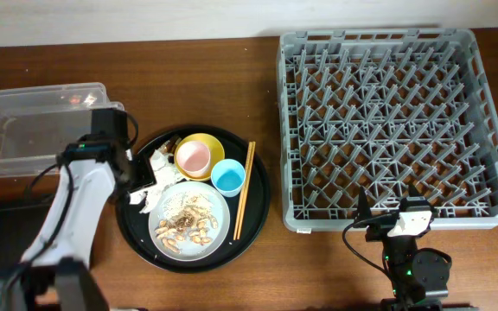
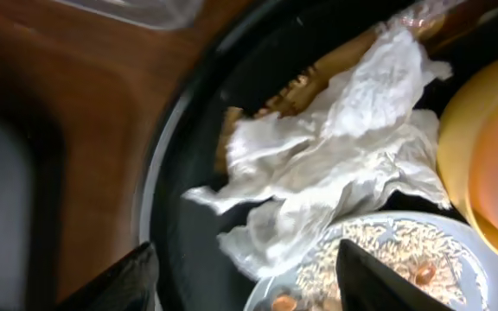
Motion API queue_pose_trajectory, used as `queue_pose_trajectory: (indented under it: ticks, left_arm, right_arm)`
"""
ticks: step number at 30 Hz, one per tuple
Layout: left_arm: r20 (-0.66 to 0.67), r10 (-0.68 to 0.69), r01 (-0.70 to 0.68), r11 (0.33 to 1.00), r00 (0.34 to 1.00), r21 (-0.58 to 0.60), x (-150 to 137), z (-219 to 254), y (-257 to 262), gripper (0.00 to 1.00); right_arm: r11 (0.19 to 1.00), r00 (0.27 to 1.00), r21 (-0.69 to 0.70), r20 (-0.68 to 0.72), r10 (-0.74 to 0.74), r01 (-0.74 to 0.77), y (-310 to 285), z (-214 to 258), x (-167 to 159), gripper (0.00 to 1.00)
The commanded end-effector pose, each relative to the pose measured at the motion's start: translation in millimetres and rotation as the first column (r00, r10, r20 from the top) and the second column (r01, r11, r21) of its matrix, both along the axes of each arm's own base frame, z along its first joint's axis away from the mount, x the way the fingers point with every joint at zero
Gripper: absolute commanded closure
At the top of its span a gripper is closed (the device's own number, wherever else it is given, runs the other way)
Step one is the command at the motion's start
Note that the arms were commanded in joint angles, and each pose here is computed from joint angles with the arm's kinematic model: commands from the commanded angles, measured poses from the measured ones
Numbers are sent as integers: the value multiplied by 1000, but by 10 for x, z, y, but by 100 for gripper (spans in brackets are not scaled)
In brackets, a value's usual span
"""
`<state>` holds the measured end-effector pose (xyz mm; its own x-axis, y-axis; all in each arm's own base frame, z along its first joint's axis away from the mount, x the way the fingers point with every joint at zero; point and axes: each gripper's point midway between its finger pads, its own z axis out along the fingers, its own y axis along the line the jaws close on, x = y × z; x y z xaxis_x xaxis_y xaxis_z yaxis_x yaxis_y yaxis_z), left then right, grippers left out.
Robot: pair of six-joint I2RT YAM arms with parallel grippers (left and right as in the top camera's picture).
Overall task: Sort waste into correct bins and load items into the dishwasher rack
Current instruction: 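Grasp the crumpled tissue with the left gripper and drop it in the clear bin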
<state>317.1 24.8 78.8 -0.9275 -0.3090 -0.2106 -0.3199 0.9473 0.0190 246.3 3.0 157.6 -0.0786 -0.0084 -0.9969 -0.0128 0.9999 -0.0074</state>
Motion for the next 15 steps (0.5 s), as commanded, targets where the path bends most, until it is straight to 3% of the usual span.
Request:
queue_pose_trajectory:
  ticks: [1, 5, 10, 12, 13, 15]
  left_arm:
    - [-67, -33, 30, 998, 997, -48, 43, -259, -70, 41]
    - [-5, -64, 64, 994, 998, -91, 204, -265, -154, 59]
    - [-39, -65, 61, 994, 997, -90, 226, -449, -147, 59]
    - [-38, -64, 61, 994, 997, -90, 247, -477, -148, 75]
    - [-35, -64, 61, 994, 997, -90, 256, -465, -147, 77]
    - [-64, -64, 58, 994, 996, -93, 211, -401, -149, 99]
  right_arm:
    - [1000, 1000, 1, -5, -13, 13, -27, -31, 0, 2]
    - [1000, 1000, 1, -5, -13, 13, -27, -31, 0, 2]
    - [1000, 1000, 1, -5, -13, 13, -27, -31, 0, 2]
    - [1000, 1000, 1, -5, -13, 13, -27, -31, 0, 2]
    - [1000, 1000, 1, -5, -13, 13, -27, -31, 0, 2]
    - [1000, 1000, 1, -5, -13, 13, -27, -31, 0, 2]
